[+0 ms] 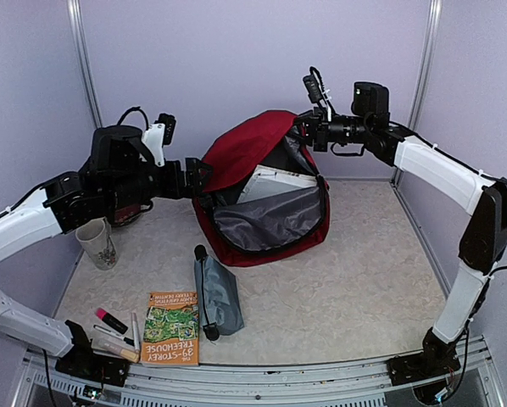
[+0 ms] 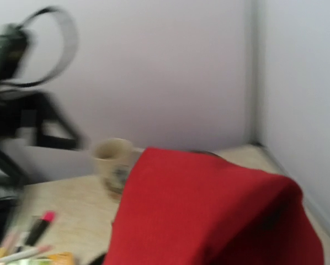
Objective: Pack the student bag
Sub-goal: Pass from the right arm to the left
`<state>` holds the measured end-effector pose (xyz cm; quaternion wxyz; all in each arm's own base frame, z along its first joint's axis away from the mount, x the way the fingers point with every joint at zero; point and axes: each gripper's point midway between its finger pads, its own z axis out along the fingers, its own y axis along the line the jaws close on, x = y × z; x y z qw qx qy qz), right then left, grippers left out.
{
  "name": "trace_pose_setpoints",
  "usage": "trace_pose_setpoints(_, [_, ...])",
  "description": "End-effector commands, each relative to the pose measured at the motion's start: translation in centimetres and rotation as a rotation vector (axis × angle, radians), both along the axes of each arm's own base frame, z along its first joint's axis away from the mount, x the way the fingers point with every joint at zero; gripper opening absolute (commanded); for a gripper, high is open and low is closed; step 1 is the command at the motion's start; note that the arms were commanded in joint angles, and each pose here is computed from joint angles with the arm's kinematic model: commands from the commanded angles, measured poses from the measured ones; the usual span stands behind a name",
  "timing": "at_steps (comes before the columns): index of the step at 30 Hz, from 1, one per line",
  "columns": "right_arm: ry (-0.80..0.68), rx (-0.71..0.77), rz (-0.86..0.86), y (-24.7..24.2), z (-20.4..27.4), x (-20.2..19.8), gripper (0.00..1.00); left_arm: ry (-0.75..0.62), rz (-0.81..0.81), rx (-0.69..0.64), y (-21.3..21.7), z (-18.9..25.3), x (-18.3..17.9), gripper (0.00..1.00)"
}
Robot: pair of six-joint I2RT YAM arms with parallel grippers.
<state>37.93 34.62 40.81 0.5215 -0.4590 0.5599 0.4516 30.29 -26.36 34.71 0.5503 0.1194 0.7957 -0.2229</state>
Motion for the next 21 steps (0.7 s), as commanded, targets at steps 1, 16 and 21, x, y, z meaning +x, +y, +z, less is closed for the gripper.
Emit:
trace_pose_setpoints(1, [-0.159,0.094,0.242,1.8,4.6,-4.7,0.00,-0.158,-0.128,0.260,-3.6,0.0,2.5,0.99])
trace_pose_setpoints(16, [-0.068,0.073,0.209,3.1,2.6,-1.9,0.10,-0.137,-0.241,0.190,-5.3,-1.1,6.9,0.01])
trace_pose_setpoints(21, [0.007,0.017,-0.210,1.2,2.3,3.7,0.34,-0.106,-0.101,0.054,-3.1,1.9,8.6,0.00])
